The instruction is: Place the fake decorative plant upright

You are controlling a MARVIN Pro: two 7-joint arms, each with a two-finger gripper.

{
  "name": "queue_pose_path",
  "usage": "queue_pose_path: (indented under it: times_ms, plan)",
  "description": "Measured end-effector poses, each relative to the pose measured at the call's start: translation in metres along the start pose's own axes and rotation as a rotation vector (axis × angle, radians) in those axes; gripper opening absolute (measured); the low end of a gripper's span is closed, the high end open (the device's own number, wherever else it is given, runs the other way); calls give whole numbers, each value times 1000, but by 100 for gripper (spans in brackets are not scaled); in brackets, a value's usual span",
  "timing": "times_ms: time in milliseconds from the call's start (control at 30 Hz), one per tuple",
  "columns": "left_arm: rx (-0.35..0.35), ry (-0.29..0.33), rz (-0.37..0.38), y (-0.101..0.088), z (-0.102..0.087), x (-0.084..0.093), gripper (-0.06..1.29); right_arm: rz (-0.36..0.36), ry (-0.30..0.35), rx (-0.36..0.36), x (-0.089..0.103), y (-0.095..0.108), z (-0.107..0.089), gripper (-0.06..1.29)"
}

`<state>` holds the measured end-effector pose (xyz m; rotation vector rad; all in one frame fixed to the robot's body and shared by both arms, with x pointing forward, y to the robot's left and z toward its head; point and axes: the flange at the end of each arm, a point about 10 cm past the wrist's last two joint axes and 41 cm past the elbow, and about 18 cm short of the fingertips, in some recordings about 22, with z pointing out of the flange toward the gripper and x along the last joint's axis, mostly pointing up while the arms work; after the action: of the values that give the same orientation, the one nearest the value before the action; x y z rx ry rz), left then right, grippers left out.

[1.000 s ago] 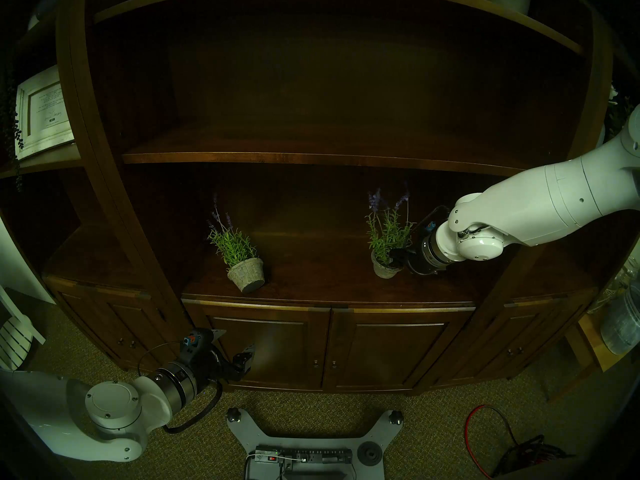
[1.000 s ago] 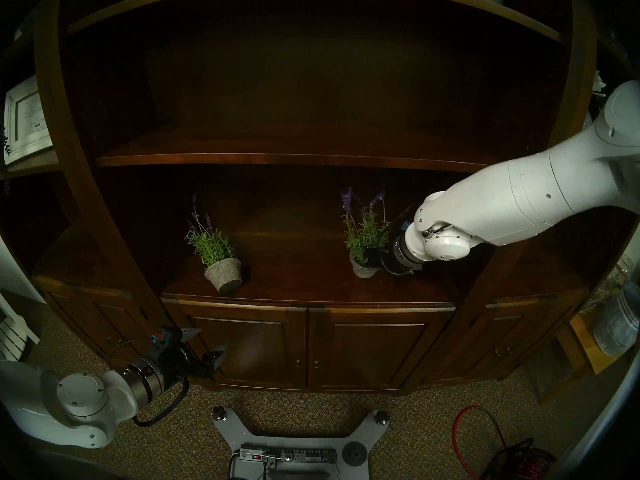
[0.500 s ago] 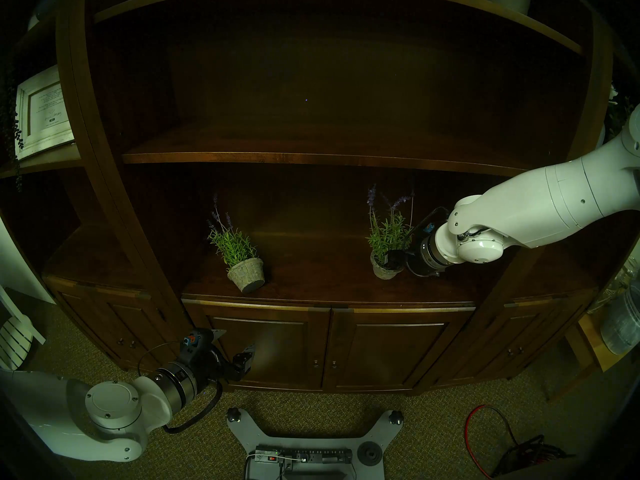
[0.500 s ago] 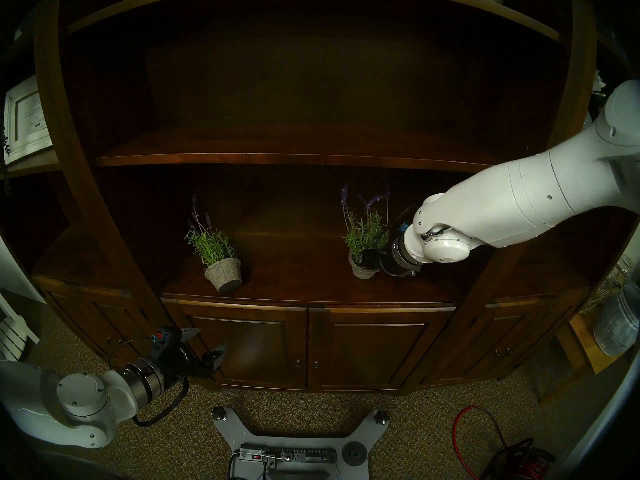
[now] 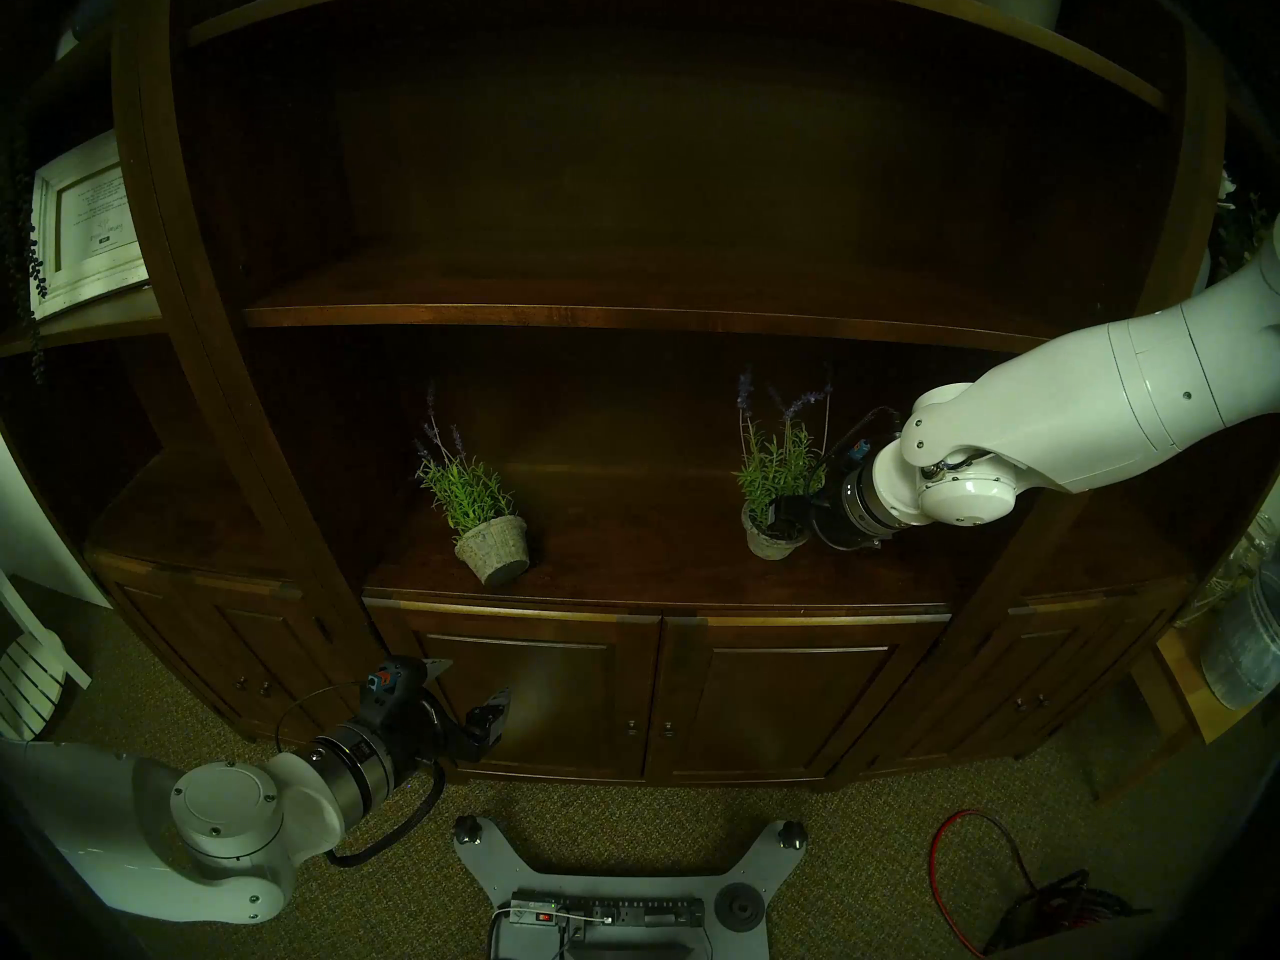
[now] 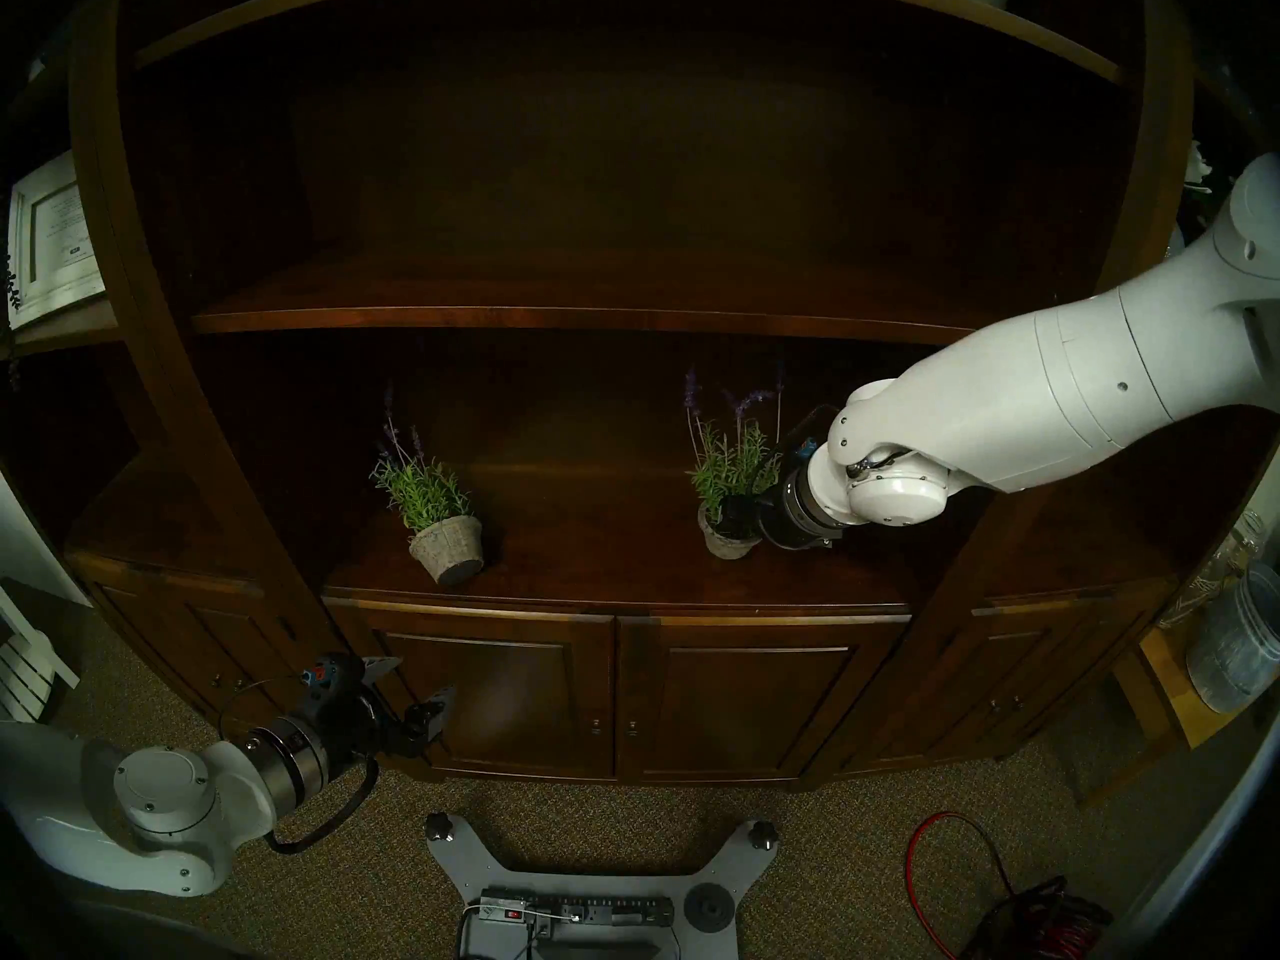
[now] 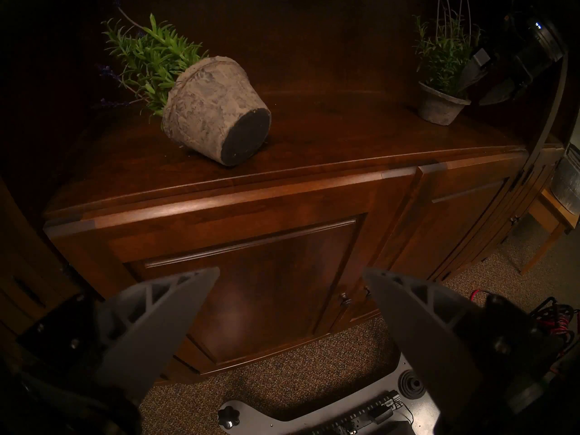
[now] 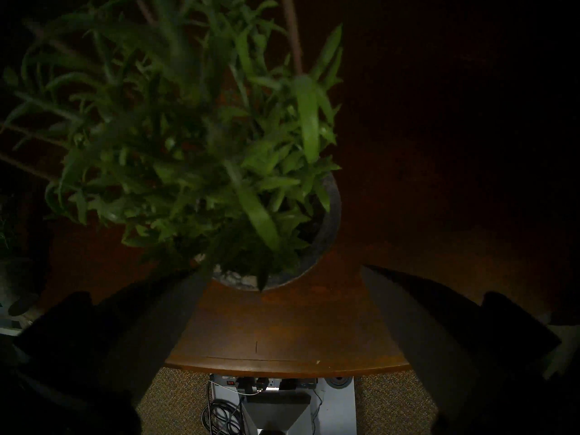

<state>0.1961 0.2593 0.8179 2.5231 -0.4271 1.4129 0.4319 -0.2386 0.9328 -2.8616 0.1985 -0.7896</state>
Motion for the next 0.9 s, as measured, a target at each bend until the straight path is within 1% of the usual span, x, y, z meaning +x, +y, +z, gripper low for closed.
queue_pose_path:
  times_ms: [167,333,633,733,900]
  plan:
    - [0,0,0,0,0,0,123,-10,7,3,0,-3,-8,121]
    - [0,0,0,0,0,0,123,-31,9,20,-7,-9,-20,121]
    - [0,-1,0,0,0,0,123,-78,18,84,-25,-30,-45,121]
    - [0,-1,1,0,0,0,123,-98,18,111,-34,-39,-57,121]
    - [0,-2,1,0,0,0,123,-124,21,135,-48,-49,-73,121]
